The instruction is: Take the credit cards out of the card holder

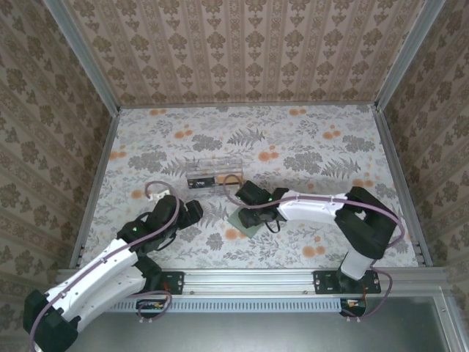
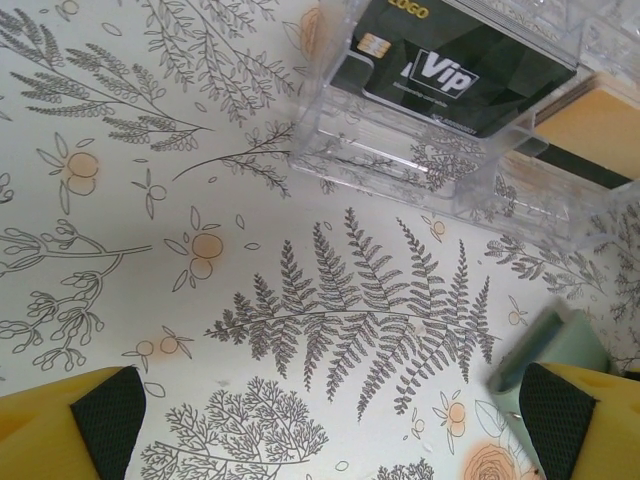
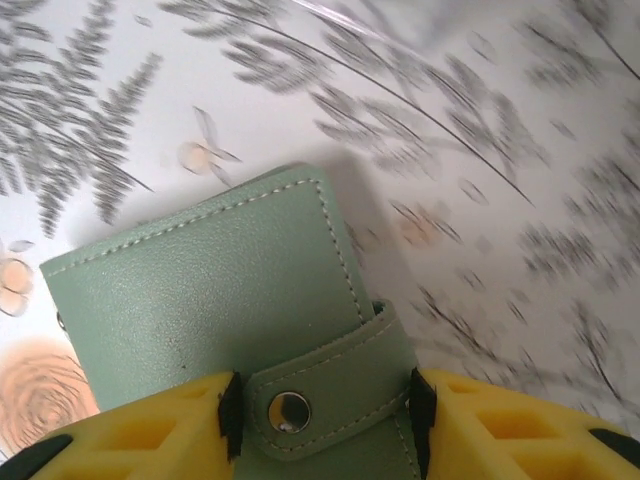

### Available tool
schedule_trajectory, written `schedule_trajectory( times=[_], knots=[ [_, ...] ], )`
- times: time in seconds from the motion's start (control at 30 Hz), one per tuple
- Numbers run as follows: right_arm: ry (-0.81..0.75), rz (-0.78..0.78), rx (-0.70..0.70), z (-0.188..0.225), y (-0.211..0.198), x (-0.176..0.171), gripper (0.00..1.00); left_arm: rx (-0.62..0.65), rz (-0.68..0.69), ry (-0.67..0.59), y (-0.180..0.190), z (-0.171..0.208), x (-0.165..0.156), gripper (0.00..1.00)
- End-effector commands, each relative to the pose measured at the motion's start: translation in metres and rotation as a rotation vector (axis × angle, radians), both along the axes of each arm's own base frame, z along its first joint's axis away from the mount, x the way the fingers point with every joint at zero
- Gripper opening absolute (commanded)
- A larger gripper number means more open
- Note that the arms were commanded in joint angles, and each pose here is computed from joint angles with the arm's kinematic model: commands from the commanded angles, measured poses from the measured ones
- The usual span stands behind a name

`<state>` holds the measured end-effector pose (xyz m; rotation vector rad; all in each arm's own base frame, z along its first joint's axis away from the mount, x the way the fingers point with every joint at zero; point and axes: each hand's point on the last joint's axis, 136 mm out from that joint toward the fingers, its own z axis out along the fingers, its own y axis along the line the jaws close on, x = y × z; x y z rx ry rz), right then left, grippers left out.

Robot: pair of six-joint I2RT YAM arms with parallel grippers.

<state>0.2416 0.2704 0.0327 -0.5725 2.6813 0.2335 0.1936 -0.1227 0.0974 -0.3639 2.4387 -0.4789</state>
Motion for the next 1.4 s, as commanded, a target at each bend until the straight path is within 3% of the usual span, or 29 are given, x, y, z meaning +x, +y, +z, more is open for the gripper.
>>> schedule_trajectory(
  times=[0.0, 0.33, 0.53, 0.8, 1.07, 1.3, 1.37],
  knots=[
    [0.003, -0.15, 0.002, 0.003, -0.03, -0.008, 0.51, 0.031, -0.044, -0.05, -0.012, 0.014, 0.008, 1.0],
    [-0.083, 0.017, -0.108, 0.033, -0.033, -0.011, 0.53, 0.095, -0.141, -0.042, -0.052, 0.014, 0.016, 1.0],
    [-0.04, 0.13, -0.175, 0.024, -0.021, -0.017, 0.53, 0.113, -0.155, -0.03, -0.055, 0.012, 0.014, 1.0],
    [0.008, 0.163, -0.254, 0.0, -0.025, -0.023, 0.5, 0.117, -0.136, -0.042, -0.049, 0.013, 0.013, 1.0],
    [0.0, 0.153, -0.266, -0.002, -0.028, -0.021, 0.3, 0.095, -0.11, -0.065, -0.041, 0.016, 0.01, 1.0],
    [-0.014, 0.137, -0.23, 0.006, -0.028, -0.02, 0.0, 0.079, -0.121, -0.067, -0.044, 0.016, 0.009, 1.0],
    [-0.011, 0.122, -0.204, 0.009, -0.028, -0.02, 0.0, 0.064, -0.134, -0.066, -0.048, 0.015, 0.009, 1.0]
  ],
)
